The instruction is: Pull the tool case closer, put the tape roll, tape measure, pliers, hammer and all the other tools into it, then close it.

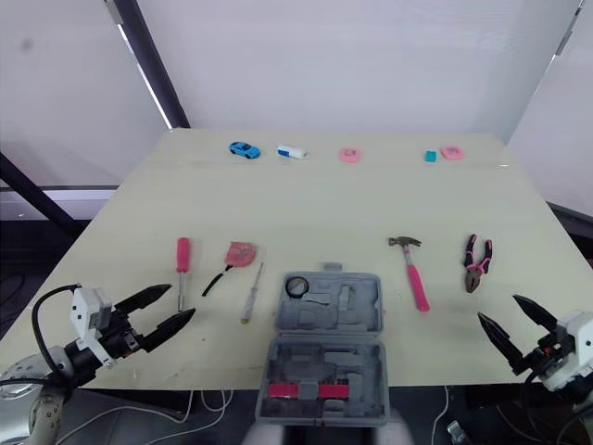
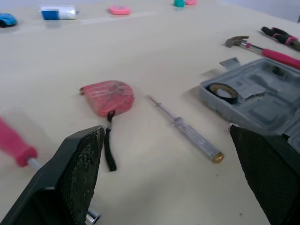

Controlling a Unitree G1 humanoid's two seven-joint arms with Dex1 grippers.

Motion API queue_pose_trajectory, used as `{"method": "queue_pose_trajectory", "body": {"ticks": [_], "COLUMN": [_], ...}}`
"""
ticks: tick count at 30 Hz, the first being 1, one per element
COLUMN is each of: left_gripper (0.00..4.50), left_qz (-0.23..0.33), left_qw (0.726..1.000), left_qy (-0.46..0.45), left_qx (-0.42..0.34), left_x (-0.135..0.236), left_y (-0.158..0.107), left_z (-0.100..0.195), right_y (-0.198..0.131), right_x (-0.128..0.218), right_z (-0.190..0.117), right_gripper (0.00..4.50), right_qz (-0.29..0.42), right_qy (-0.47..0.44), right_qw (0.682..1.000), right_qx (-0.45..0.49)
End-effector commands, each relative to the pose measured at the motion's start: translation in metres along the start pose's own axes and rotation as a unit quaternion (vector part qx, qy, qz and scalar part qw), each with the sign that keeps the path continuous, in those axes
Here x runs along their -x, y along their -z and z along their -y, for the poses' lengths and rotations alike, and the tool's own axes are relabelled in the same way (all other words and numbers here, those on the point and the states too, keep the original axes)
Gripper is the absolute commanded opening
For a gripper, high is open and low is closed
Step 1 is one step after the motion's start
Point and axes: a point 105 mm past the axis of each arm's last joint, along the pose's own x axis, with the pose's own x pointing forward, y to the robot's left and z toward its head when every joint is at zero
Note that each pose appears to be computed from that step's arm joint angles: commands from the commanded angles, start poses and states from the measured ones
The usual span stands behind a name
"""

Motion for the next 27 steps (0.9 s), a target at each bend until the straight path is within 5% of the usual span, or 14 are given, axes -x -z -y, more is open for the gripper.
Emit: {"method": "queue_pose_trajectory", "body": {"ticks": [1, 8, 15, 27], "left_gripper": [4.50, 4.50, 4.50, 4.50], "left_qz": [0.004, -0.009, -0.008, -0.077], "left_qw": [1.000, 0.996, 0.989, 0.968], "left_qy": [-0.008, -0.092, -0.140, -0.236], "left_qx": [-0.012, 0.008, 0.039, 0.047], "left_x": [-0.009, -0.036, -0.074, -0.096], "left_y": [-0.008, -0.001, -0.003, 0.026], "left_z": [0.000, -0.003, 0.005, -0.034], "right_y": [-0.018, -0.045, -0.062, -0.068], "right_x": [-0.010, -0.036, -0.050, -0.052], "right_z": [-0.017, -0.061, -0.072, -0.069], "right_gripper": [4.46, 4.46, 4.46, 4.46], "right_qz": [0.014, 0.021, 0.035, 0.034], "right_qy": [-0.052, -0.171, -0.213, -0.234], "right_qw": [0.999, 0.985, 0.976, 0.969], "right_qx": [0.010, 0.014, 0.040, 0.063]}}
